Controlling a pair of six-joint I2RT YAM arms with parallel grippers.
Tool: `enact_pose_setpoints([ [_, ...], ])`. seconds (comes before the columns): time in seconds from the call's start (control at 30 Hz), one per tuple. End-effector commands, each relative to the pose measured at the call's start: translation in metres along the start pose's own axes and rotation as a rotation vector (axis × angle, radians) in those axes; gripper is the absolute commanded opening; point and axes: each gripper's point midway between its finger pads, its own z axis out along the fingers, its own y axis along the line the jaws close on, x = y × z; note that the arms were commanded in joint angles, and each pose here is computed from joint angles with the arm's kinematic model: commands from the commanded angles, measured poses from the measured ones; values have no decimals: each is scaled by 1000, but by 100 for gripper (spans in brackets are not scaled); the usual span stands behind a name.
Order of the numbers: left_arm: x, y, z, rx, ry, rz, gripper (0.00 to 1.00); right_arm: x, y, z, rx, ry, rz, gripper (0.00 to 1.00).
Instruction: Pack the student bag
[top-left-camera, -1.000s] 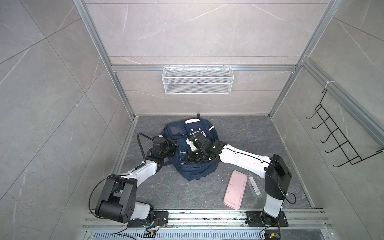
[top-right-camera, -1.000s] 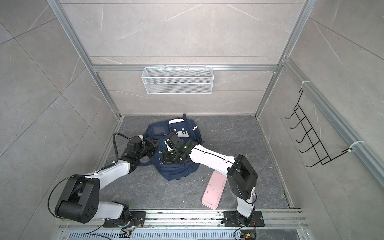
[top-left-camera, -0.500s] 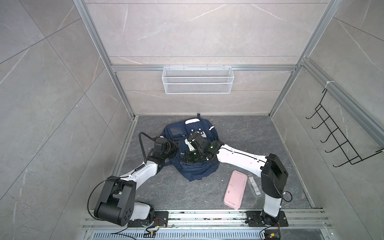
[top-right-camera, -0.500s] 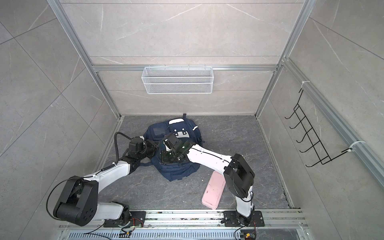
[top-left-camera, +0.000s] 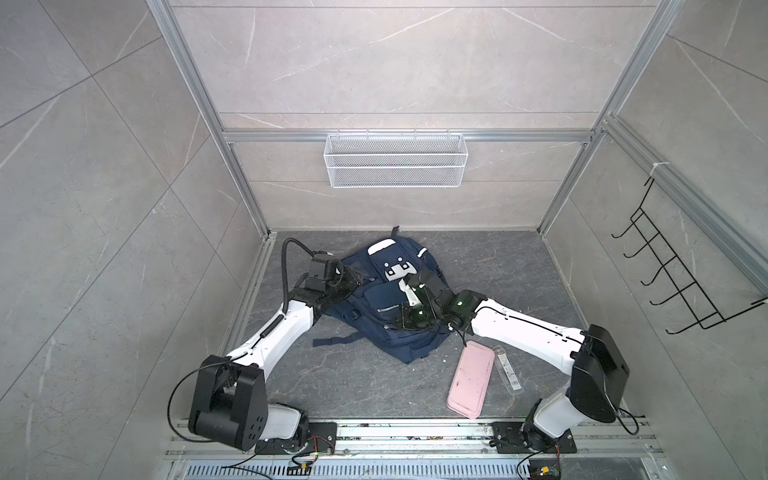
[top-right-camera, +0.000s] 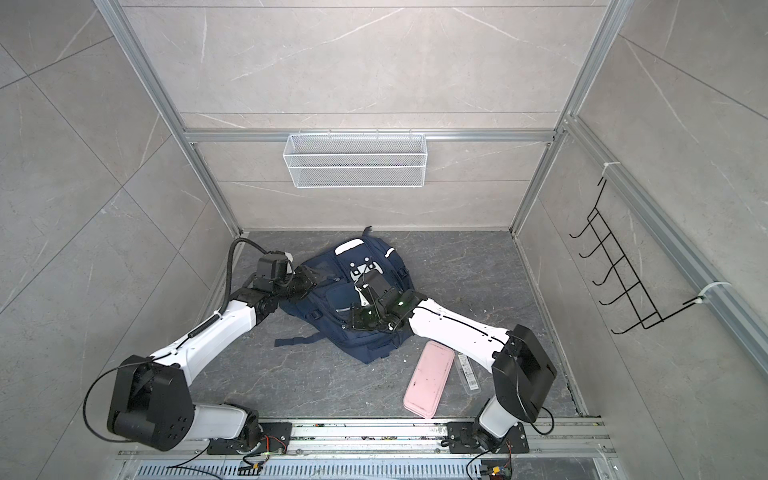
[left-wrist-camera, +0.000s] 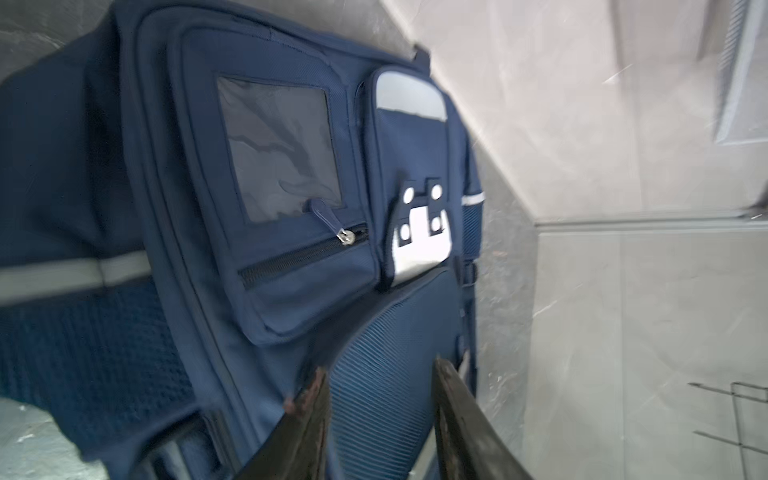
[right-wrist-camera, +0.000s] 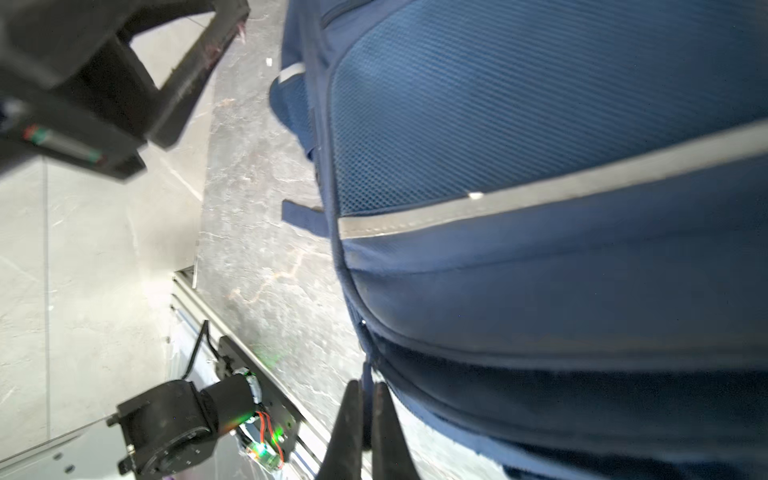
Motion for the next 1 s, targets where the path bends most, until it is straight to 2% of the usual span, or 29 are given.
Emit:
enact_pose_setpoints([
  [0.0,10,5,13,-56,136,121,43,-2,-14,-22,22,-58,19,0],
  [0.17,11,22,27,-144,173,171,43,9,-41,-30,71,-57,57,0],
  [0.33,20,47,44,-190,198,153,43,19,-47,-22,107,-26,48,0],
  [0.43,25,62,53,-210,199,128,43,25,-39,-13,114,-12,26,0],
  [0.63,46,74,75,-169,263,57,43,30,-18,10,120,25,-7,0],
  [0.97,68,95,84,-150,265,-37,41,17,11,56,123,66,-43,0],
])
